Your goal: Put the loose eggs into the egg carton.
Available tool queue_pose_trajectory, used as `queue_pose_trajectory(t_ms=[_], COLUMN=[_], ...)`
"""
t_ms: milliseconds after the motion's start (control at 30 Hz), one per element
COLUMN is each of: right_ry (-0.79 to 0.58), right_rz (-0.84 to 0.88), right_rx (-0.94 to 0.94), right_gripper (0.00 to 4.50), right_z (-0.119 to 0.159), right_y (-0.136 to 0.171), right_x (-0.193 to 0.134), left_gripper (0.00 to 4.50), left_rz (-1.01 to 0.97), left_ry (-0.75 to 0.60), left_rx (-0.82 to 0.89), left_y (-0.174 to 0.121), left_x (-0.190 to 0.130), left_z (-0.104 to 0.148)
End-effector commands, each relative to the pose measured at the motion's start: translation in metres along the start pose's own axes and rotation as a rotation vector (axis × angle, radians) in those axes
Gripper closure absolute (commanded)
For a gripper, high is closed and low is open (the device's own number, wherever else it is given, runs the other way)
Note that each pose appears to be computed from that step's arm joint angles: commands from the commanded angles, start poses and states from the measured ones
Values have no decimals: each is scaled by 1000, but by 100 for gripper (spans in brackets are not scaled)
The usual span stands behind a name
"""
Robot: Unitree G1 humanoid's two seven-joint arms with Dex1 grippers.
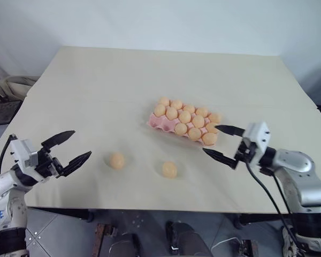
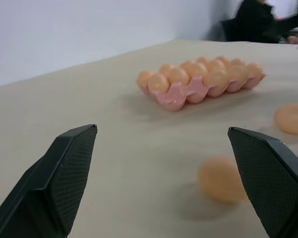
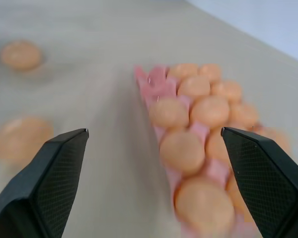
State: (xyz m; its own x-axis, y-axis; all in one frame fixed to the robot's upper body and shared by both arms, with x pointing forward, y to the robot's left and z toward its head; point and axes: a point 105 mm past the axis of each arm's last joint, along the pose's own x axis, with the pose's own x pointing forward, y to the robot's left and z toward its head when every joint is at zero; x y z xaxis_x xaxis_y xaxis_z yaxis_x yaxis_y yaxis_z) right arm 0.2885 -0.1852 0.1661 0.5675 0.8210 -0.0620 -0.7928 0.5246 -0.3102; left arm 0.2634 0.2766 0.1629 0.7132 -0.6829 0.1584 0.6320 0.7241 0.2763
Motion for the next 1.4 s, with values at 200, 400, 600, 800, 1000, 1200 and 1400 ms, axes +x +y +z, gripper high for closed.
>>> queue_pose_trajectory(t_ms=[200,400,600,800,1000,1200,1400], right_ry=[66,156,166,226,233,226,230], right_rz=[14,-79,-65,-21,-51,-71,-91], right_rx=[45,72,65,50,42,41,52], right_gripper=[3,3,3,3,3,3,3], right_z=[-4,-17,-12,-11,-9,-9,-14], right_y=[5,-5,-10,-8,-13,-11,-6], right_x=[-61,-86,-87,-97,-97,-92,-92], left_gripper=[0,0,0,0,0,0,0], left_rz=[132,78,-73,-158,-258,-306,-383], left_ry=[15,-4,-23,-1,-32,-9,153], left_rx=[63,68,29,-2,-60,-117,-215], left_y=[3,-15,-42,-69,-102,-119,-143], left_x=[-26,-13,22,62,105,126,139], left_z=[17,33,40,39,44,41,12])
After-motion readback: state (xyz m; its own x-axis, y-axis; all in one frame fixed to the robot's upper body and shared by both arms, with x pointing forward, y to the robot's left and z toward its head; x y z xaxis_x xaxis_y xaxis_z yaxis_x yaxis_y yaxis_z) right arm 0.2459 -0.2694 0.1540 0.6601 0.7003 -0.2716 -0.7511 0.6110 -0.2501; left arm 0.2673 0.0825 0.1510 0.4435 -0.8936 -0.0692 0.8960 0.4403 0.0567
